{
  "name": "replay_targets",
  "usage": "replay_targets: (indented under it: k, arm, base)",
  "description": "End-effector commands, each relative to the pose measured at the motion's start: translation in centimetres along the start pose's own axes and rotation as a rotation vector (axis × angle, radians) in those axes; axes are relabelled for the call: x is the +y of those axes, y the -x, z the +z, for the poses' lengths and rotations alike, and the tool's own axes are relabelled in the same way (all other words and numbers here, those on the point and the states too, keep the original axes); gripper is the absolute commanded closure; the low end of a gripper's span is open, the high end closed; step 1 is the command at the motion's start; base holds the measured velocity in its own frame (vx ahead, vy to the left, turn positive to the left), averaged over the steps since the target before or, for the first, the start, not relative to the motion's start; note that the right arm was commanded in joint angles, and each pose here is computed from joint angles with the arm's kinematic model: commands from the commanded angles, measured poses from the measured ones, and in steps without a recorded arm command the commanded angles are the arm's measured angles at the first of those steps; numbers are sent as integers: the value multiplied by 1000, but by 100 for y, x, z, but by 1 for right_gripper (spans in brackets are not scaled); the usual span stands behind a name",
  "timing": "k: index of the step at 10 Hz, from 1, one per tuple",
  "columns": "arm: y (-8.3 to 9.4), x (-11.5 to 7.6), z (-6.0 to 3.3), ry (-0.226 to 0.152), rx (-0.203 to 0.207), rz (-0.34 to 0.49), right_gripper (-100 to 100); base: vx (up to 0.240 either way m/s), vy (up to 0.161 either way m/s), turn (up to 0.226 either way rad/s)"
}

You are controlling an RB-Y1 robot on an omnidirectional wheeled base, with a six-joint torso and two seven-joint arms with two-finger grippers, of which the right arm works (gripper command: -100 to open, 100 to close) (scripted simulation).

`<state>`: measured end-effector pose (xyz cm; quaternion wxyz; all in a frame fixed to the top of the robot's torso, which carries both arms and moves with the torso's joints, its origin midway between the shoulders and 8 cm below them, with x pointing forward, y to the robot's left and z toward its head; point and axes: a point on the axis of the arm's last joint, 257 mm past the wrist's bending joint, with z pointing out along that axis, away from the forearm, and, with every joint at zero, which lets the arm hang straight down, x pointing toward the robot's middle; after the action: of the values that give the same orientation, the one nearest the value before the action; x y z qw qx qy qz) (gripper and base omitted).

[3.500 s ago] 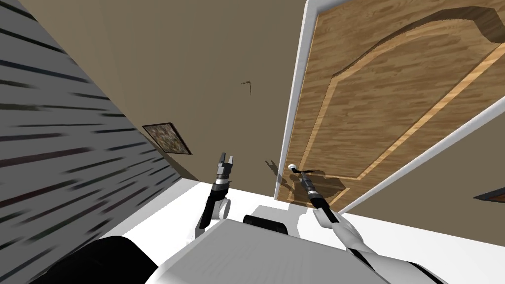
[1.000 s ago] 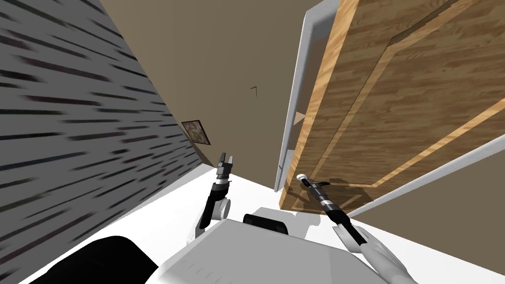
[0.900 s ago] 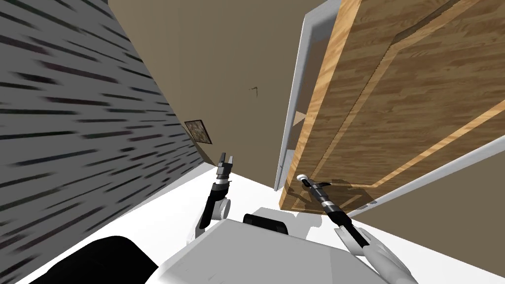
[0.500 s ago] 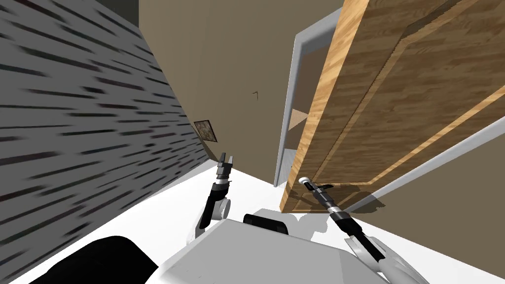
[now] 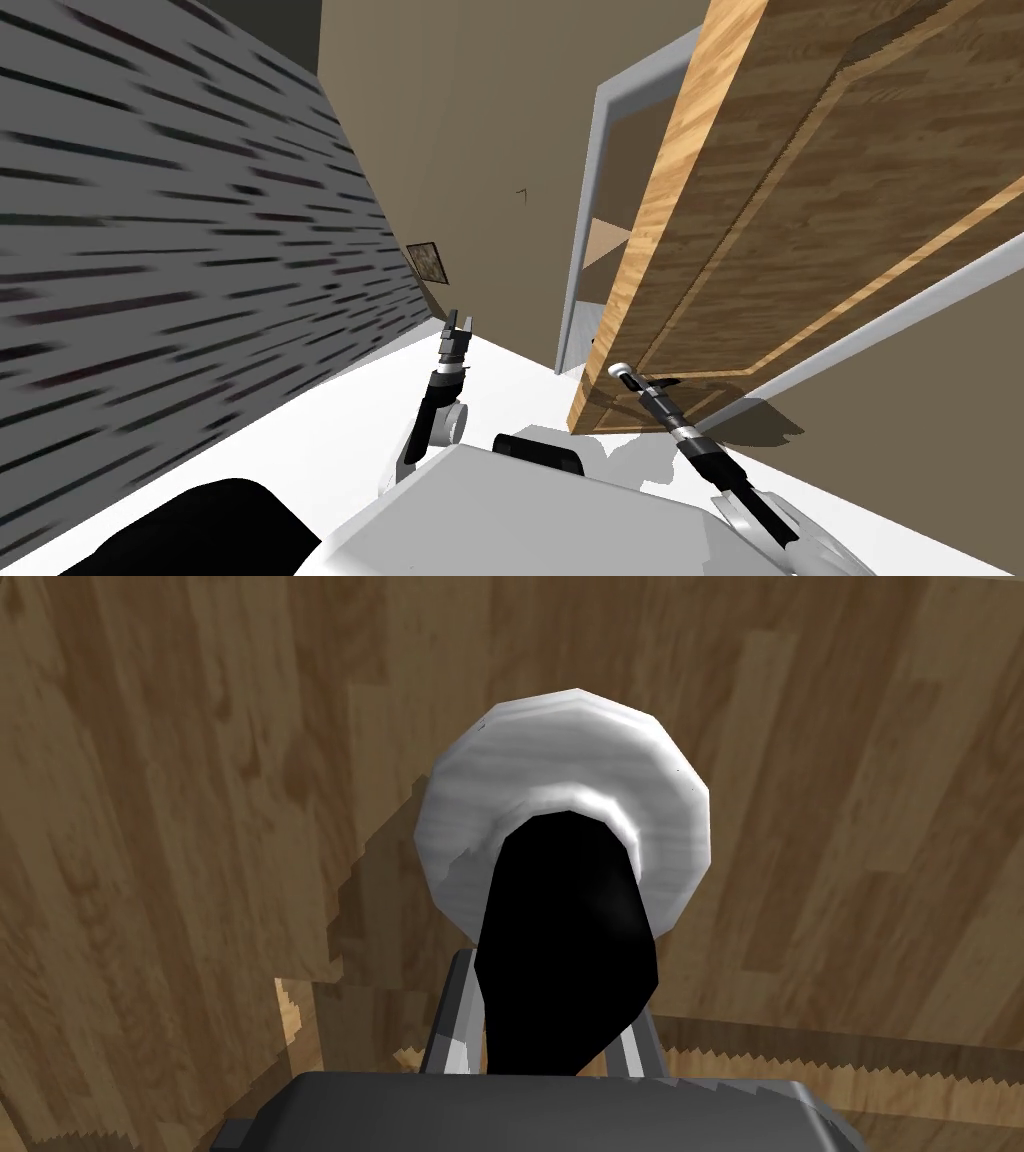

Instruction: Pull the door open

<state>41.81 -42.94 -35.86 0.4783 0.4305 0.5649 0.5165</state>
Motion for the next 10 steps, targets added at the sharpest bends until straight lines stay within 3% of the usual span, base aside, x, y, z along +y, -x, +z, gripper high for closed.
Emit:
replay_targets:
  k: [1, 7, 10]
  arm:
    - [6, -4, -79, 2, 10, -2, 100]
    - [64, 22, -333, 12, 39, -6, 100]
    - [37, -16, -393, 5, 45, 1, 100]
  base:
    - [-210, -111, 192]
    - [-203, -109, 175]
    - [-135, -69, 129]
